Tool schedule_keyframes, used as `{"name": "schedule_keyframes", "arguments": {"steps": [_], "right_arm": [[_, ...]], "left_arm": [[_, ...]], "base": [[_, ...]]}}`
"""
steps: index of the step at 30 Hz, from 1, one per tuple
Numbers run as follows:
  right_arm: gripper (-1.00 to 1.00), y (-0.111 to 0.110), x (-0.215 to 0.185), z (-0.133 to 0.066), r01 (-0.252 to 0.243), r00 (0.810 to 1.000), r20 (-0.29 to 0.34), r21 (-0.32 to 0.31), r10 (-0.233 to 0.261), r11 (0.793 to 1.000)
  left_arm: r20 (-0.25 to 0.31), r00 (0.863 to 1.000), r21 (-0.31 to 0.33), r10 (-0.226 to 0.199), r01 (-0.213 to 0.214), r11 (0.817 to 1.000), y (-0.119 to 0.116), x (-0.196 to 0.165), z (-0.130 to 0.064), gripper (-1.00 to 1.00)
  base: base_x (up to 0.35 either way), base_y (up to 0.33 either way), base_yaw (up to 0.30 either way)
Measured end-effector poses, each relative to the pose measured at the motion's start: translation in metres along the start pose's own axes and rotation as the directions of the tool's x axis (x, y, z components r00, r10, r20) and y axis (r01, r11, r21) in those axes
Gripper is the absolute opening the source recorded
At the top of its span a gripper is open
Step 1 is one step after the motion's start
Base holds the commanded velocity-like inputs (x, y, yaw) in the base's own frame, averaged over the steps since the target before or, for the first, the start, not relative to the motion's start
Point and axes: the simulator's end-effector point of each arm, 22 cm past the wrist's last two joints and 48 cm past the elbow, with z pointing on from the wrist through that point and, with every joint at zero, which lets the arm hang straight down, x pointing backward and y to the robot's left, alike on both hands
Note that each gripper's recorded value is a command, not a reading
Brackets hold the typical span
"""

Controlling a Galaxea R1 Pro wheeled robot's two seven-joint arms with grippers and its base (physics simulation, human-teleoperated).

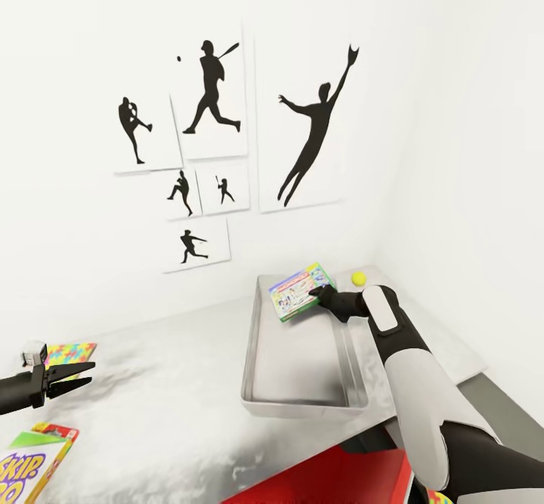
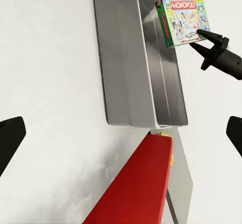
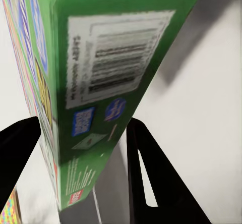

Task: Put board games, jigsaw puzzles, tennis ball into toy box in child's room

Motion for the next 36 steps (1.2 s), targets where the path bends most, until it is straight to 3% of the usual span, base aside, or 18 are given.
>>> {"name": "schedule_keyframes", "arguments": {"steps": [19,36], "right_arm": [[-1.00,-0.014,-0.001,0.014,-0.019,1.000,0.019,0.020,0.018,1.000],[-1.00,-0.008,0.015,0.032,-0.028,1.000,0.000,0.010,0.028,1.000]], "left_arm": [[-0.017,1.000,-0.012,-0.024,0.024,1.000,0.012,0.005,0.006,1.00],[-0.030,0.999,-0.024,-0.045,0.045,0.999,0.023,0.010,0.010,1.00]], "base": [[0.000,0.000,0.000],[0.000,0.000,0.000]]}}
